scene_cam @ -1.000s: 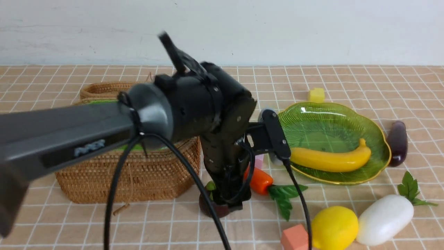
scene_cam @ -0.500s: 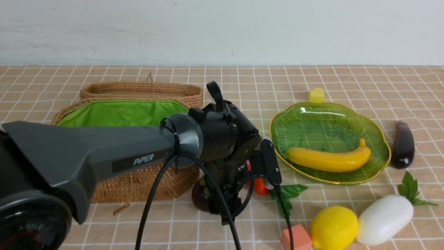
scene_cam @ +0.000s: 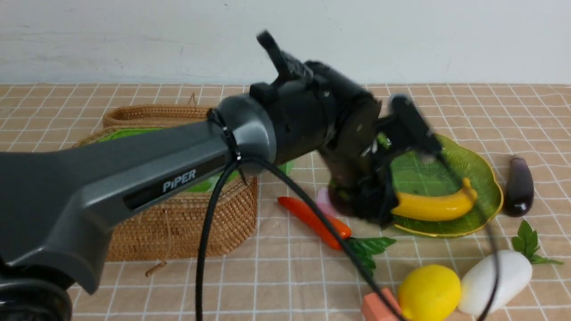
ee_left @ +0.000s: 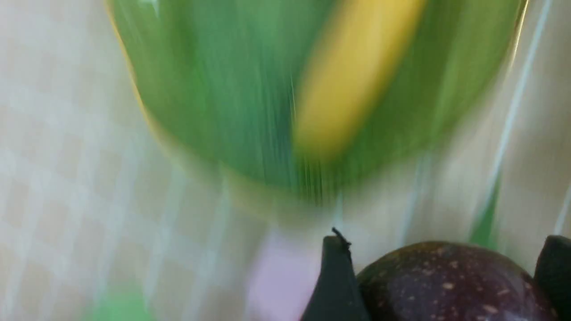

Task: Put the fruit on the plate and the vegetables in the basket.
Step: Grab a mangosteen with your left arm and put it on the plate on the right, then use the left arm to grab a carrot and put it into the left basket

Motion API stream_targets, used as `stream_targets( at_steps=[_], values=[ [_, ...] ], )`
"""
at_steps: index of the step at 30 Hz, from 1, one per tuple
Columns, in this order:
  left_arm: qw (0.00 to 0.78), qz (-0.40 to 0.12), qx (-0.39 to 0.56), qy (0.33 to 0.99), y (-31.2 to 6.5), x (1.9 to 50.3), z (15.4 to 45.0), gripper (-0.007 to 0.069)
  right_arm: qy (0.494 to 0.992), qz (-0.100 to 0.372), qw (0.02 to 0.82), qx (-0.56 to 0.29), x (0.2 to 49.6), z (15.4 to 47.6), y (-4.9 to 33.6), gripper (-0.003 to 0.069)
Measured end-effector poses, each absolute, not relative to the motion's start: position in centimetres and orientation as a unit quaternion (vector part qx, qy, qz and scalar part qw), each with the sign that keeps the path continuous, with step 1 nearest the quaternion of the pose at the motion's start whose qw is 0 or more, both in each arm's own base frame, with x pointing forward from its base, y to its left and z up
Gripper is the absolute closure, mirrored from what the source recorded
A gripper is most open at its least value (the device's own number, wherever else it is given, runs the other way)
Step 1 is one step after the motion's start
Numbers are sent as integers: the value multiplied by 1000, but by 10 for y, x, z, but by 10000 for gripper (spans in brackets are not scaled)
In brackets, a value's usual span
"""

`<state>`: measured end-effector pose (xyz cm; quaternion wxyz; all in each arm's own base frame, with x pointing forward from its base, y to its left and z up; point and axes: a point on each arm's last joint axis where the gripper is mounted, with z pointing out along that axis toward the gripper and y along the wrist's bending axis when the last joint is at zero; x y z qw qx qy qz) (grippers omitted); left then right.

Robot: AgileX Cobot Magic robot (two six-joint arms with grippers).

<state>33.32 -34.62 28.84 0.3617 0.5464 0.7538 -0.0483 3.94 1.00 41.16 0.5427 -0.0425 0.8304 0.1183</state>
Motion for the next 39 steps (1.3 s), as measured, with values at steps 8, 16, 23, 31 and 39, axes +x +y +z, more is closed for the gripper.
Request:
stream_targets(
  at_steps=[8, 16, 23, 31, 39],
  values=[
    [485, -118, 474, 725, -389, 393, 263, 107, 839, 120, 530, -30, 38, 409, 10, 561],
    [477, -107, 468, 737, -394, 419, 194, 53, 859, 110, 498, -34, 35, 403, 9, 560],
    [444, -130, 465, 755, -385, 405, 234, -41, 857, 108, 502, -42, 35, 403, 9, 559],
    [306, -130, 500, 800, -339, 348, 331, 195, 857, 106, 502, -52, 35, 403, 10, 559],
    [194, -8, 691, 696, -295, 337, 307, 526, 855, 114, 502, -58, 35, 404, 12, 559]
  ],
)
